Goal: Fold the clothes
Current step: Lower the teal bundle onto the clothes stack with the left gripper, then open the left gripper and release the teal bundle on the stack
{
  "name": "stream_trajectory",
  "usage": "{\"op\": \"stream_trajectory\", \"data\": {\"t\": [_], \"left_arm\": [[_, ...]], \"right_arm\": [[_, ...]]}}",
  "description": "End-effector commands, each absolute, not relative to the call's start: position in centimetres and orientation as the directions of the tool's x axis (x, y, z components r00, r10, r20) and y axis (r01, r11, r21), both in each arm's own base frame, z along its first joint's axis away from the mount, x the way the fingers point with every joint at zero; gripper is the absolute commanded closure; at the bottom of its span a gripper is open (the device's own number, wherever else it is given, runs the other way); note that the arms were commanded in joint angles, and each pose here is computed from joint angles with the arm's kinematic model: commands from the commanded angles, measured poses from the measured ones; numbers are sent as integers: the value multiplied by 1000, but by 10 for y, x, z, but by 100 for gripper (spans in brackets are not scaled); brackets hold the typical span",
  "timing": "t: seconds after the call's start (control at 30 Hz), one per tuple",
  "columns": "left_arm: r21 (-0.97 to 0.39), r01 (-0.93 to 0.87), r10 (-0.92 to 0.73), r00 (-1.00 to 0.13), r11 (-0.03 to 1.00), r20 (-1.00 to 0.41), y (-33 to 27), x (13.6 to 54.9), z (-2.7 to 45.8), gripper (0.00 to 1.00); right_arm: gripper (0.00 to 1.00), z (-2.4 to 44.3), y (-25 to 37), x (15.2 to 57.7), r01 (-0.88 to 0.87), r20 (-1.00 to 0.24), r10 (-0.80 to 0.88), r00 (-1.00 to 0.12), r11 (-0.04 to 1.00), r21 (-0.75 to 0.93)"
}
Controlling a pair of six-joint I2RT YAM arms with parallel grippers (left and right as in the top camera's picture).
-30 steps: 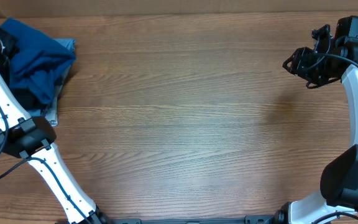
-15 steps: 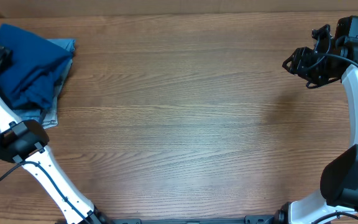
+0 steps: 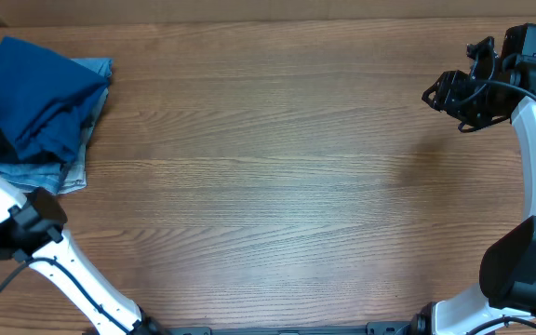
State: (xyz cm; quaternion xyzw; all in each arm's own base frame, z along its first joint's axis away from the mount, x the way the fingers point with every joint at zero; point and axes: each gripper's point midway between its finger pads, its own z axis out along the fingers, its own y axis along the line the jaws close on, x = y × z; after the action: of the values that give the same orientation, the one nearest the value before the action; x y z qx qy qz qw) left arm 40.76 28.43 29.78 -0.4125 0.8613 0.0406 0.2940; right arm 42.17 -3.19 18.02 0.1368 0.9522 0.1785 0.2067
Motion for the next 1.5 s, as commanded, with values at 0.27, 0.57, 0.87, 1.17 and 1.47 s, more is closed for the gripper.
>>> {"op": "stream_trajectory", "data": {"t": [0.27, 0.57, 0.87, 1.17, 1.47], "left_arm": [[-206, -506, -535, -682, 838, -499, 265, 445, 262, 96], [-177, -449, -480, -778, 876, -406, 258, 459, 204, 96], [-121, -581, -592, -799, 805, -101, 249, 418, 110, 96], [-129, -581, -593, -801, 804, -85, 246, 417, 91, 96], [-157, -559, -569, -713, 814, -411, 254, 430, 222, 93]], "right_arm": [[35, 181, -32, 423, 183, -350, 333, -876, 899, 397], [33, 181, -32, 422, 185, -347, 333, -877, 899, 397], [31, 181, -32, 423, 183, -351, 333, -875, 900, 397], [30, 181, -33, 424, 182, -354, 332, -874, 900, 396], [30, 182, -33, 424, 180, -358, 332, -873, 900, 397]]}}
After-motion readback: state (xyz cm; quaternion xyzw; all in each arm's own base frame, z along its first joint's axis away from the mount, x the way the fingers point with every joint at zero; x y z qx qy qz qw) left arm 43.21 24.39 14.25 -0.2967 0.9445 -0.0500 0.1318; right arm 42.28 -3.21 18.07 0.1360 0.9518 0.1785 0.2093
